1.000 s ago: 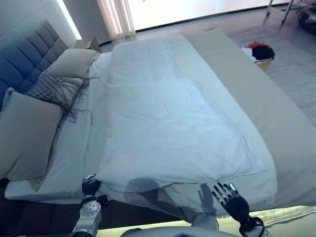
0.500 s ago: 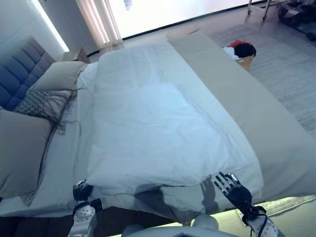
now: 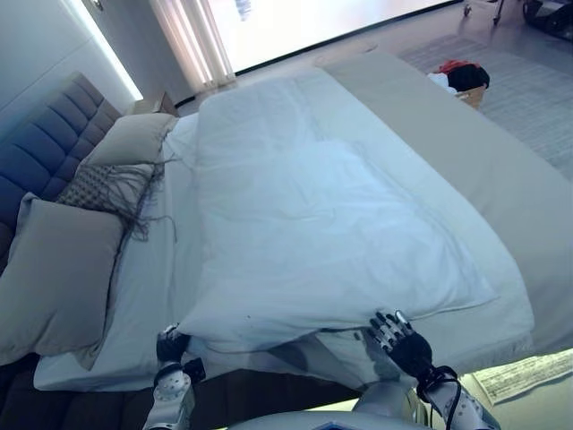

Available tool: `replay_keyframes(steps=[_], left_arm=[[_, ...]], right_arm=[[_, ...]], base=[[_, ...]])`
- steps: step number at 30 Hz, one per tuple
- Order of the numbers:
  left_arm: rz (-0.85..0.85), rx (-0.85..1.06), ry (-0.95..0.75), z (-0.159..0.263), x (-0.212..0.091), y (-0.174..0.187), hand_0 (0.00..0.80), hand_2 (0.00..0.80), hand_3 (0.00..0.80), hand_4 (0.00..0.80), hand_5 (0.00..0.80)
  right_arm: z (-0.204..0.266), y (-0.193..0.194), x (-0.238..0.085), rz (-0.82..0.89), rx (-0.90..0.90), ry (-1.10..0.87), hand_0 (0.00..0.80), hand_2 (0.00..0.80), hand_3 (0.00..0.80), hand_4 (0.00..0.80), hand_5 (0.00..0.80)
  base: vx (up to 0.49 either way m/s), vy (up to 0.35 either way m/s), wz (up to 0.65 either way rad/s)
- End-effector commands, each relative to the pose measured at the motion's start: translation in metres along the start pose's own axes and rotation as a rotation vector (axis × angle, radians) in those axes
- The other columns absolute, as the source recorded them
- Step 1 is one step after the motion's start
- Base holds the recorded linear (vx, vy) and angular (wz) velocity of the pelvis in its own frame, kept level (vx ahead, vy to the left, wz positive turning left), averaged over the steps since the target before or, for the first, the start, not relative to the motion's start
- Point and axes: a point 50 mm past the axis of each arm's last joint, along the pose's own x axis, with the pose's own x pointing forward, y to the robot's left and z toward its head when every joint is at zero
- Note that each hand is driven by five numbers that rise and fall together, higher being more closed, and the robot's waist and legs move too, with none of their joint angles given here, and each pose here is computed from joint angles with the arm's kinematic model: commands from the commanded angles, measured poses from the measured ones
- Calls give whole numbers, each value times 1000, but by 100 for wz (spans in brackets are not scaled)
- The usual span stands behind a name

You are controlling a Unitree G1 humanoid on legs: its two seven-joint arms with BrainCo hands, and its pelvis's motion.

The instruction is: Make the bed neatly

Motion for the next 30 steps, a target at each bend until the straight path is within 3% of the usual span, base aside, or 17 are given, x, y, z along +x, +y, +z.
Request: replay_keyframes(steps=[1,6,11,19,23,30], left_arm=[[213,-42,-348,87,30,65,800,800,800,800,800],[213,-57,-371,103,35,65,800,800,800,800,800],[237,-47,-365,113,39,64,800,800,800,800,800],[203,37,-351,115,42,48,800,800,800,800,800],[266,4,-277,97,43,64,800,800,800,800,800],[445,113,-257,77,35,100,800,800,800,800,800]], right_arm=[[27,40,17,148,-10,-142,0,0,0,0,0],[24,48,19,196,-21,-168,0,0,0,0,0],[7,44,18,186,79,-145,0,0,0,0,0],[-9,32,16,116,116,-115,0,0,0,0,0],[-13,30,14,103,108,-99,0,0,0,0,0],[-11,24,9,81,111,-90,0,0,0,0,0]], base=[[-44,98,-16],[-93,162,-12],[-19,162,-26],[38,-64,9],[60,26,13],[49,-12,-1]])
